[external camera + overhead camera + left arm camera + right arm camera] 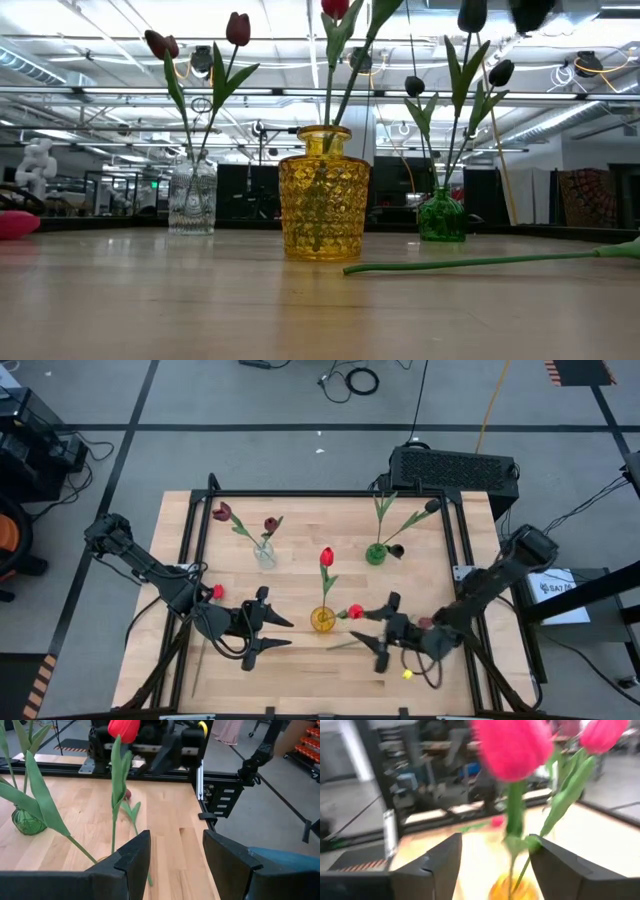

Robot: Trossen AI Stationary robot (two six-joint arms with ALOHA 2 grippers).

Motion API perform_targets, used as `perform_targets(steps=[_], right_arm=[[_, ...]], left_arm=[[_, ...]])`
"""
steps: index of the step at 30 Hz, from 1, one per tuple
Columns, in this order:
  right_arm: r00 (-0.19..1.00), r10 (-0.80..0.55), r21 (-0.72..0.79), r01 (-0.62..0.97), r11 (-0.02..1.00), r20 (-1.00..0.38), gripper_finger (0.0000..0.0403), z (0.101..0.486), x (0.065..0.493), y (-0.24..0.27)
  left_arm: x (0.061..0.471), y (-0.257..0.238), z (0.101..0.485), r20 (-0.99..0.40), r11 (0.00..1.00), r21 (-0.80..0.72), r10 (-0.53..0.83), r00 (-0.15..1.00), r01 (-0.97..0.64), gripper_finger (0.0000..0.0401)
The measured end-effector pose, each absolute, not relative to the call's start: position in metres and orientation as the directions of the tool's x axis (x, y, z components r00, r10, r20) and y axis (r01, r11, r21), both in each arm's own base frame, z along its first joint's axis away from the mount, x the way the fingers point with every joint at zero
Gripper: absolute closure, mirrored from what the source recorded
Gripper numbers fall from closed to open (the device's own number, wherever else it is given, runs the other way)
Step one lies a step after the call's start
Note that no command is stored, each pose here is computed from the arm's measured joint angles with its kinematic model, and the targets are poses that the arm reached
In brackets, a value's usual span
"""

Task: Sort flowers into vase by color
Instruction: Put the right red flower into the yellow vase, then put the dark red flower into the transparent vase

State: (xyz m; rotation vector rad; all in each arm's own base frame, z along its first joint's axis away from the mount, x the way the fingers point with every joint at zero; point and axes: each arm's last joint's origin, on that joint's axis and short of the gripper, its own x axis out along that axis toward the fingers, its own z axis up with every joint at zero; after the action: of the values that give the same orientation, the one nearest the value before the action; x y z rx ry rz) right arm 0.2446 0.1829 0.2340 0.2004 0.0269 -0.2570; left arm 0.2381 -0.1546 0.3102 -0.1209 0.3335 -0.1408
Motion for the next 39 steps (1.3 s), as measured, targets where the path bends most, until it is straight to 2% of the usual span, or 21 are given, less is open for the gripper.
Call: perform_targets(steps=[7, 12, 15, 18, 22, 27, 33, 39], right_arm=[[0.972, -0.125, 0.272, 0.178, 0.946, -0.200, 0.0164, 0.251, 0.194, 0.186], [0.912, -0.049, 0.345, 0.203, 0.917, -0.406, 0.0177, 0.233, 0.170, 0.183], [0.815, -0.047, 0.332, 0.286, 0.899, -0.577, 0.0190, 0.215, 0.162, 0.176], [0.669, -0.060, 0.279, 0.388, 0.878, -0.741, 0.0202, 0.200, 0.154, 0.167], [0.466, -0.060, 0.187, 0.465, 0.865, -0.883, 0.0218, 0.190, 0.145, 0.157], [0.352, -0.101, 0.066, 0.431, 0.900, -0.931, 0.0245, 0.187, 0.139, 0.148], [0.298, -0.158, -0.054, 0.327, 0.943, -0.942, 0.0273, 0.176, 0.145, 0.147], [0.227, -0.235, -0.164, 0.293, 0.942, -0.945, 0.0282, 0.155, 0.152, 0.150]], left_arm=[[0.238, -0.155, 0.310, -0.317, 0.982, -0.147, -0.158, 0.935, 0.116, 0.0212], [0.238, -0.155, 0.310, -0.317, 0.982, -0.147, -0.158, 0.935, 0.116, 0.0212], [0.240, -0.156, 0.308, -0.323, 0.983, -0.144, -0.156, 0.933, 0.115, 0.0212], [0.242, -0.157, 0.305, -0.332, 0.984, -0.139, -0.153, 0.931, 0.112, 0.0212], [0.248, -0.158, 0.301, -0.327, 0.985, -0.142, -0.144, 0.934, 0.103, 0.0212], [0.253, -0.156, 0.299, -0.320, 0.986, -0.144, -0.128, 0.939, 0.086, 0.0212], [0.254, -0.155, 0.299, -0.321, 0.987, -0.142, -0.121, 0.939, 0.079, 0.0212], [0.253, -0.156, 0.299, -0.323, 0.985, -0.145, -0.134, 0.937, 0.091, 0.0212]])
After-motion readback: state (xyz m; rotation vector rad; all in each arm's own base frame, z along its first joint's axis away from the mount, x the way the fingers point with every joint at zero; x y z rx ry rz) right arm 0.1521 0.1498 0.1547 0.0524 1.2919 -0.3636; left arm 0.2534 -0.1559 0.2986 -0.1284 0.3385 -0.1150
